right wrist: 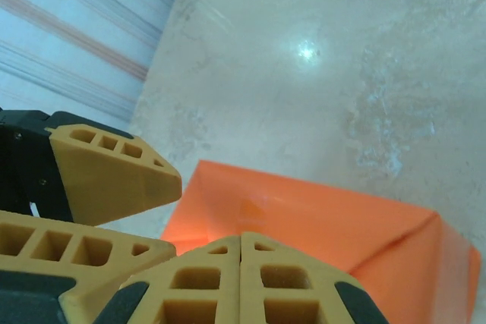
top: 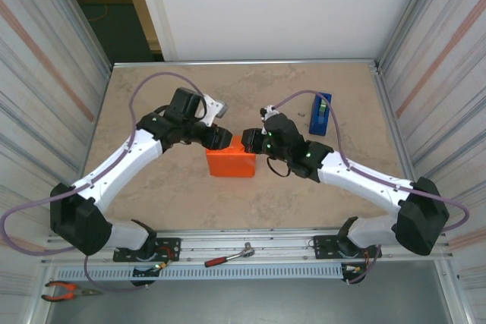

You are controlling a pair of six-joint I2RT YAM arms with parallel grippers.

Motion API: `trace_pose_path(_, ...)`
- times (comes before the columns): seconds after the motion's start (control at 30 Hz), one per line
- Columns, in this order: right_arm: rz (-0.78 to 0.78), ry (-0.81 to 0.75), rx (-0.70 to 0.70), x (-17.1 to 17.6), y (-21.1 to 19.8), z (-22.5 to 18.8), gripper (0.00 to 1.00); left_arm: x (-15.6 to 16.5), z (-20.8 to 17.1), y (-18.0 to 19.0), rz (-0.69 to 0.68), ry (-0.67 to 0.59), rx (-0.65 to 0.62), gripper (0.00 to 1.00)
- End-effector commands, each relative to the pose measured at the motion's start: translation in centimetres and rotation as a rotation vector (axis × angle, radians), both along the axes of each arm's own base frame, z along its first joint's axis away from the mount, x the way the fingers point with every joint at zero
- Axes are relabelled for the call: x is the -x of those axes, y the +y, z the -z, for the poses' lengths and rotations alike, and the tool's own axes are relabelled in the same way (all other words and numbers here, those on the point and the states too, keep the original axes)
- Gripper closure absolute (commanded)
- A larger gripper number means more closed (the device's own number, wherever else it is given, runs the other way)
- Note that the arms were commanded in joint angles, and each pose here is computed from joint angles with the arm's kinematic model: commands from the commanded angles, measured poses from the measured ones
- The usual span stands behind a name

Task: Wrap the gift box in paper
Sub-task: Stick the wrapping paper to the gift box.

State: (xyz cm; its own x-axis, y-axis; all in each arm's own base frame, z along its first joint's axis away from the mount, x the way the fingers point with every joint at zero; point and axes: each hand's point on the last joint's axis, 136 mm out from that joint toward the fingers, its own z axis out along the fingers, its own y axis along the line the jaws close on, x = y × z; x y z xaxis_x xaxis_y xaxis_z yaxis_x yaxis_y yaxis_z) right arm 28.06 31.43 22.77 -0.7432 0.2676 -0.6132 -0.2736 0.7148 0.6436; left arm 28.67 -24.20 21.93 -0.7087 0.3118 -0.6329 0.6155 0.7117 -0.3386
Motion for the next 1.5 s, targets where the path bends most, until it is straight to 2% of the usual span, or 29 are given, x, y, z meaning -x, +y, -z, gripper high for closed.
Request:
trace_pose_path(0.0,-0.046,-0.026,0.001,-0.8,1.0,-1.0,1.00,-1.3,-3.1,1.4,-0.088,-0.081,0.040,0.43)
trace_pose_path(0.27,-0.139,0.013,-0.006,-2.5,4.8,-0.2,1.00,-3.5,-2.8,7.3,-0.358,-0.110,0.042,0.20)
trace_pose_path(0.5,-0.157,0.074,0.042,-3.6,6.4,2.9,1.00,-3.6,0.2,11.4,-0.513,-0.084,0.017,0.01)
trace_pose_path(0.7,-0.131,0.144,0.069,-3.8,5.7,6.4,1.00,-3.1,2.2,13.6,-0.589,-0.096,-0.058,0.01)
trace_pose_path(0.87,-0.128,0.177,0.041,-3.5,5.6,7.2,1.00,-2.9,2.5,14.3,-0.615,-0.114,-0.064,0.01)
trace_pose_path(1.13,-0.168,0.065,-0.022,-3.9,5.8,0.6,1.00,-2.9,2.5,13.2,-0.581,-0.096,-0.011,0.01)
trace_pose_path(1.3,-0.158,0.001,-0.033,-3.5,4.0,-2.7,1.00,-2.4,2.6,12.8,-0.568,-0.080,0.027,0.01)
trace_pose_path(1.37,-0.137,-0.012,-0.027,-3.2,2.7,-3.3,0.90,-1.9,2.9,12.7,-0.571,-0.066,0.038,0.01)
trace_pose_path(1.47,-0.105,-0.014,-0.003,-2.4,0.4,-2.9,0.64,-0.8,3.8,12.9,-0.587,-0.034,0.053,0.01)
